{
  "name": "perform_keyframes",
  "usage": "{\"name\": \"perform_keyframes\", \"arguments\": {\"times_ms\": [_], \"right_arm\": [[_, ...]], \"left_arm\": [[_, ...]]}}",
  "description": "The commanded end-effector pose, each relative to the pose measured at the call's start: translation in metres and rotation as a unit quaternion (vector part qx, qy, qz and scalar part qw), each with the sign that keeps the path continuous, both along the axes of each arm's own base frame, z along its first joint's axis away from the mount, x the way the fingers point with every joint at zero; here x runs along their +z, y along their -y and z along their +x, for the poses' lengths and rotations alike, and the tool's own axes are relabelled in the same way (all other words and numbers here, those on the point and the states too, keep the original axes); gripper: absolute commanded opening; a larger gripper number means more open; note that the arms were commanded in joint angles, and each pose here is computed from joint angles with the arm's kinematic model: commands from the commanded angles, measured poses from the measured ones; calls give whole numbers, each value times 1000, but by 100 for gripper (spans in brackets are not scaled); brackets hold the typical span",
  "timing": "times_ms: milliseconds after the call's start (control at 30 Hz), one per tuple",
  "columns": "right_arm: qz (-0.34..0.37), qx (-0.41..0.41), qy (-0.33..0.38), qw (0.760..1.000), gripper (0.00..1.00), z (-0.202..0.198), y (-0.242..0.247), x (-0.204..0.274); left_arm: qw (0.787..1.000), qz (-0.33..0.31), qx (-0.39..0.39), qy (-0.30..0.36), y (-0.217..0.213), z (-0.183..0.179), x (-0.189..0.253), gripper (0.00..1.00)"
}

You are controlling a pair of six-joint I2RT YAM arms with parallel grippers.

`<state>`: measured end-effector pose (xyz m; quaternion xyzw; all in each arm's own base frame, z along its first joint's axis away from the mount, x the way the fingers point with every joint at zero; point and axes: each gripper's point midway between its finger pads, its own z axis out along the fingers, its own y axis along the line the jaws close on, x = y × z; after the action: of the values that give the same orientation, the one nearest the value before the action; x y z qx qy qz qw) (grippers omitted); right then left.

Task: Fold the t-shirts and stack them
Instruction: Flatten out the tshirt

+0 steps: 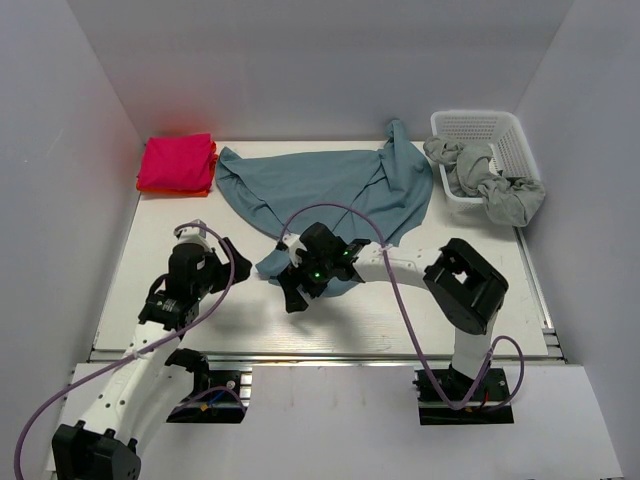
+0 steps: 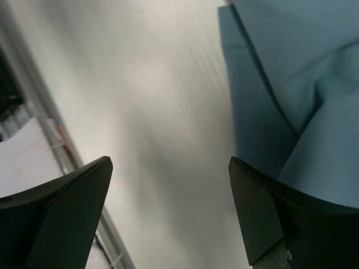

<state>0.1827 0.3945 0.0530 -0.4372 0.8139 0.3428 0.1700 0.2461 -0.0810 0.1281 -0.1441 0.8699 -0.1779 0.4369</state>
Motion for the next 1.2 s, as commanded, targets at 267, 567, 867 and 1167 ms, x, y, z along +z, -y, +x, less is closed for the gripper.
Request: {"name": "perform_keyframes", "arguments": {"times_ms": [267, 567, 867, 1167], "right_arm": [[2, -63, 70, 996, 90, 40, -17, 6], [-33, -55, 34, 997, 78, 32, -14, -28], [-106, -60, 8, 993, 53, -4, 41, -57], [-146, -68, 30, 986, 2, -8, 64, -68]], "left_arm": [[1000, 1, 13, -18, -3, -1, -11, 100], [1000, 1, 13, -18, -3, 1, -11, 100], [996, -18, -85, 3, 28, 7, -10, 100], [976, -23, -213, -47, 67, 10, -52, 100]]}}
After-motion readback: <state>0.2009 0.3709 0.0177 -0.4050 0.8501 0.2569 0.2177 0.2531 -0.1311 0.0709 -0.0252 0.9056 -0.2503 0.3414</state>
